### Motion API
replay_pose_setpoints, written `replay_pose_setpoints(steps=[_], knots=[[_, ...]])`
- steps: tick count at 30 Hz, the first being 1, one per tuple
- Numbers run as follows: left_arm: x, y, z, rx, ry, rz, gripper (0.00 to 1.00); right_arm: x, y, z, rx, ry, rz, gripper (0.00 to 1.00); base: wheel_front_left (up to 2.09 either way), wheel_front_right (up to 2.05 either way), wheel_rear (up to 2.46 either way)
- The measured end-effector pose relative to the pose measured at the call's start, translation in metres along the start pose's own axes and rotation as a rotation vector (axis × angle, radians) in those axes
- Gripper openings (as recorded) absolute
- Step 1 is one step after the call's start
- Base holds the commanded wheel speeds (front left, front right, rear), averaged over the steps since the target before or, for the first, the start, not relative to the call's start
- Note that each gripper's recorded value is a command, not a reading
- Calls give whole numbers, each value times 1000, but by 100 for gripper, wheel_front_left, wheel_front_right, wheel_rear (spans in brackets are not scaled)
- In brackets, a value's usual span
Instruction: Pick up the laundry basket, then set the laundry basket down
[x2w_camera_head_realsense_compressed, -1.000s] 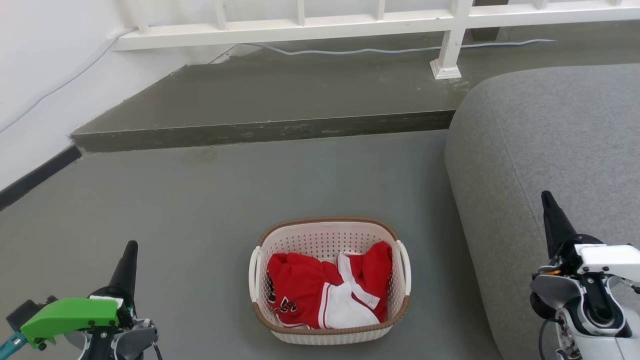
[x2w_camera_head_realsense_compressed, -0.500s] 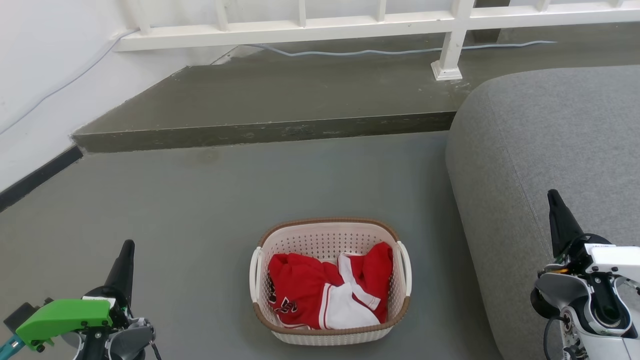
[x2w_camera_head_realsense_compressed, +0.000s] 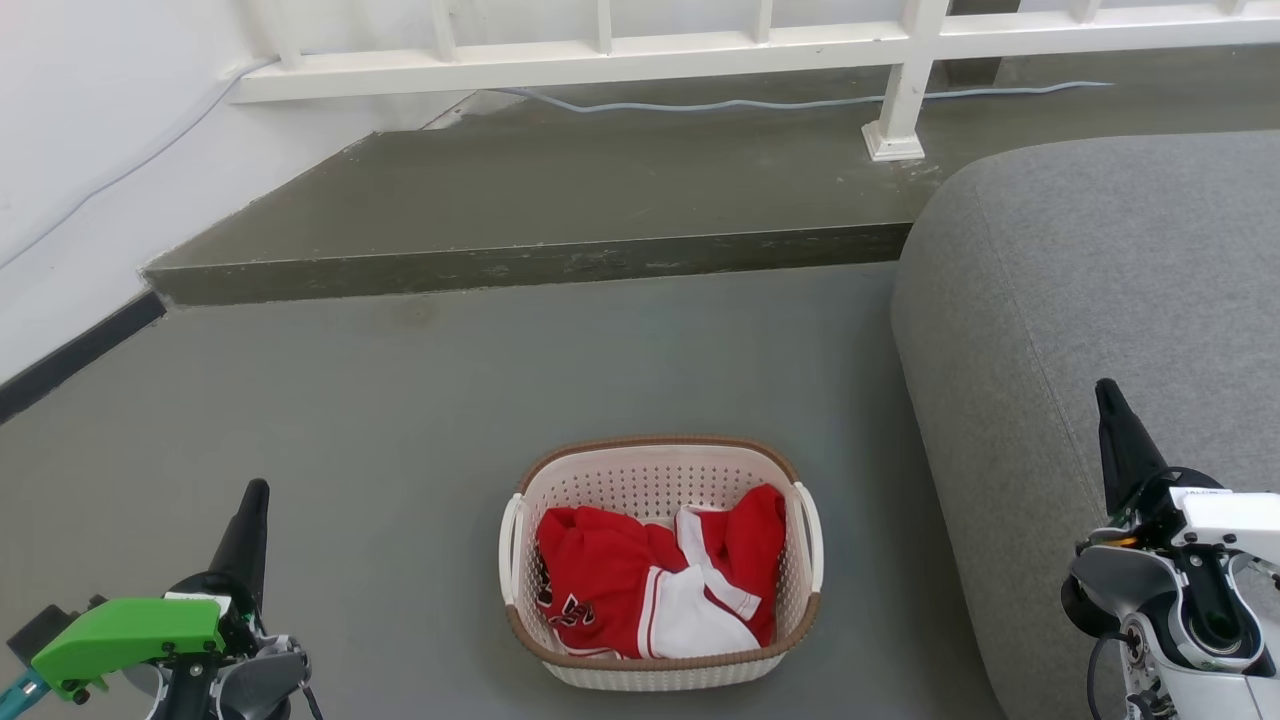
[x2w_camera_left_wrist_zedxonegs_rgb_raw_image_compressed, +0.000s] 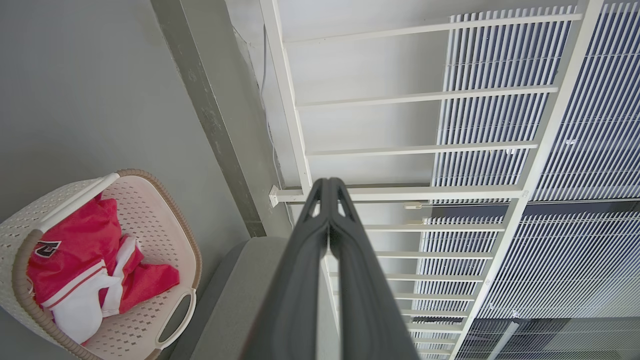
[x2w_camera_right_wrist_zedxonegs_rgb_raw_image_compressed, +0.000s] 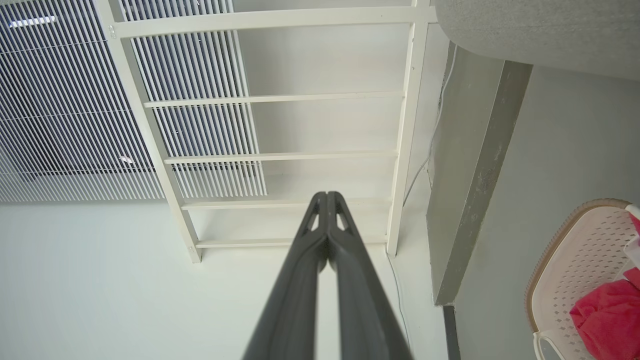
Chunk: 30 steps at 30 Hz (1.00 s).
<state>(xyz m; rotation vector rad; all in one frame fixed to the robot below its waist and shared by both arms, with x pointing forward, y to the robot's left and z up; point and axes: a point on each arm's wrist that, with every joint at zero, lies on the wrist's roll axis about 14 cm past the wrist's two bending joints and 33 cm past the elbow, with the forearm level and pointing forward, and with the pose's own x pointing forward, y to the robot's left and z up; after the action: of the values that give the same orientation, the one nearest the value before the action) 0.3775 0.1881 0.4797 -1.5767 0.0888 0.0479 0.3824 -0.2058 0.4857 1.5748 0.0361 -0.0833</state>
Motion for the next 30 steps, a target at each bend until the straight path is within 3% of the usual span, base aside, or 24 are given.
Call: replay_pose_setpoints(steps=[30], knots=[[0, -1, 0, 0, 0, -2, 0, 0, 0, 0, 1, -2, 1, 0, 0, 0, 0]])
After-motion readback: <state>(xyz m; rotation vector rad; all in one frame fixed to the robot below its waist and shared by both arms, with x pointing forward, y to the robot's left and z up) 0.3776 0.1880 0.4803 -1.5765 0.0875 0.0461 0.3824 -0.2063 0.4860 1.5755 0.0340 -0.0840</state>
